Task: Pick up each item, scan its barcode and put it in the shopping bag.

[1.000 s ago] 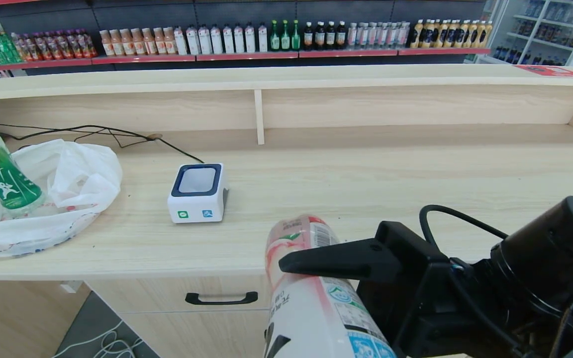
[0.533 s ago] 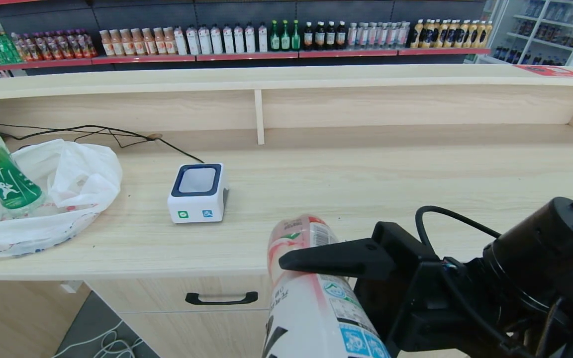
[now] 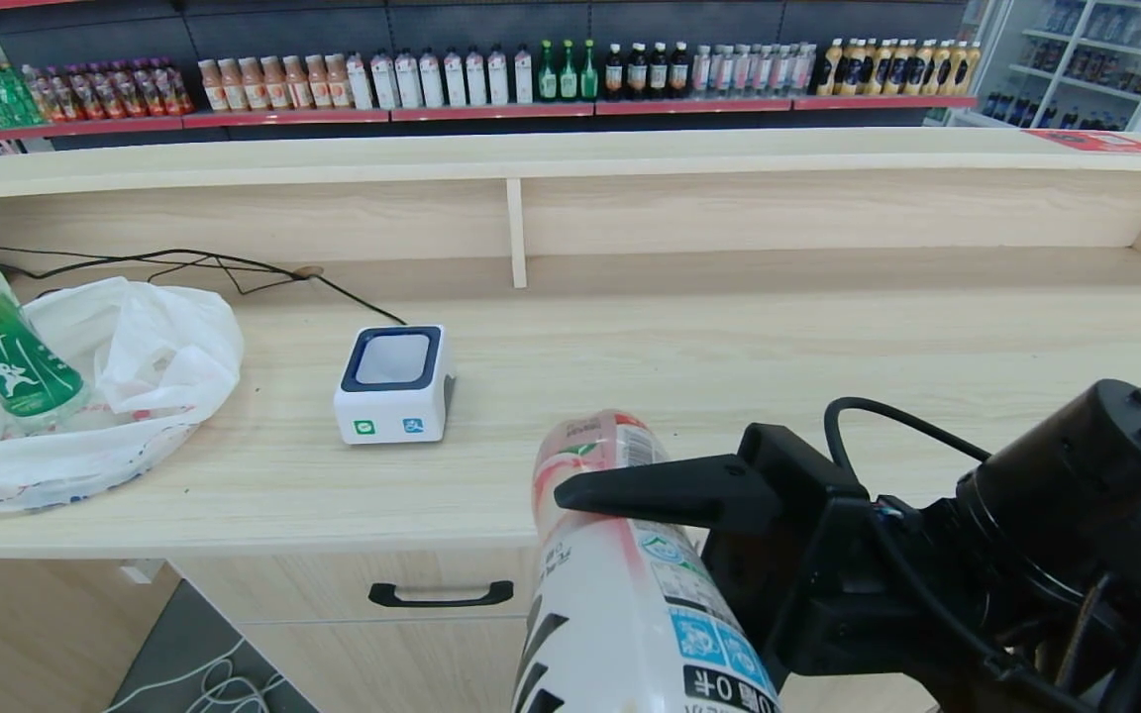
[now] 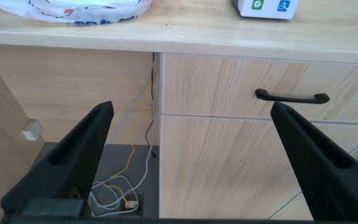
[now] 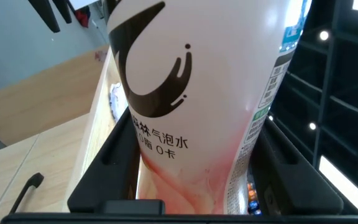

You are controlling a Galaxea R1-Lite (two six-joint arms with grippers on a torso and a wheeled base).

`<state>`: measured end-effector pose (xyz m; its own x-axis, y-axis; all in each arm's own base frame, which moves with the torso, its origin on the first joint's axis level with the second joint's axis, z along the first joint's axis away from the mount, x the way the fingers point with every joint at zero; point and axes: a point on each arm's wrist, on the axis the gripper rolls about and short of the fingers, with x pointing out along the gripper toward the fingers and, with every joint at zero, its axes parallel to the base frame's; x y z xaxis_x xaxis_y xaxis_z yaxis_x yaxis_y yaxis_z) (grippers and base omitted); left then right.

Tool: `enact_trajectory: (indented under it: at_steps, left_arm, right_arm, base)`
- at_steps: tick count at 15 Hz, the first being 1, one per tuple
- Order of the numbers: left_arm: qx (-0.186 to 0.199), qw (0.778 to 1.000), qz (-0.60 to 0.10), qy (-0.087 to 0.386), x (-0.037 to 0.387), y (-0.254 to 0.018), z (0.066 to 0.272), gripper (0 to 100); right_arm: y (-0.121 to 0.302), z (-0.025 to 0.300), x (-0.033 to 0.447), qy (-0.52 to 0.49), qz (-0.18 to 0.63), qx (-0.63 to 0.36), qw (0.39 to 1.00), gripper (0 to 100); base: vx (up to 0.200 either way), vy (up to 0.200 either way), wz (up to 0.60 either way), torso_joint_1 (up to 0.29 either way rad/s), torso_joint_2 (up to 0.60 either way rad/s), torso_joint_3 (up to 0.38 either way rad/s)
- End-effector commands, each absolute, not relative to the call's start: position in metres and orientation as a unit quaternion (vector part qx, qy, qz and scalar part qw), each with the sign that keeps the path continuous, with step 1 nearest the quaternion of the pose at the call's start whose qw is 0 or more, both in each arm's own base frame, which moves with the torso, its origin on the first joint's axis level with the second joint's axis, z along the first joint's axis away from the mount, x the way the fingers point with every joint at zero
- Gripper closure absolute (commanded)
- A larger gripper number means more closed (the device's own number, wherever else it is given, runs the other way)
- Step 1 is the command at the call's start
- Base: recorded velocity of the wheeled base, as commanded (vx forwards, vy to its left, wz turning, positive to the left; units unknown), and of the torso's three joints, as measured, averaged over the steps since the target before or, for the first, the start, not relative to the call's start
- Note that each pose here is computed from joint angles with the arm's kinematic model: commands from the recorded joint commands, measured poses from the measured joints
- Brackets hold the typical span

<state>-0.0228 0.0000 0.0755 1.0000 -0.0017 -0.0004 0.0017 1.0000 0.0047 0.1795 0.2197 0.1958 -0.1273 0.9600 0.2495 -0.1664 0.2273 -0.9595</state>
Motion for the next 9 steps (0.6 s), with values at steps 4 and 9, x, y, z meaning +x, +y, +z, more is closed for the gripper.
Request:
enact_trajectory:
  at_steps: [4,9]
  left_arm:
    - [0.002,1.000,-0.001,0.000,-0.0228,0.0000,0.0755,0]
    - [0.002,1.000,-0.001,0.000,-0.0228,0.0000,0.0755,0]
  right_arm:
    - [0.2158,0.1983,0.1824,-0.549,0.504,-0.358,0.562,100]
    - [0.2120,0.1929,0.1854,-0.479,0.503,-0.335,0.636,100]
  base:
    - [0.000,0.000,0.00,0.000,0.00,0.000]
    - [0.000,0.000,0.00,0.000,0.00,0.000]
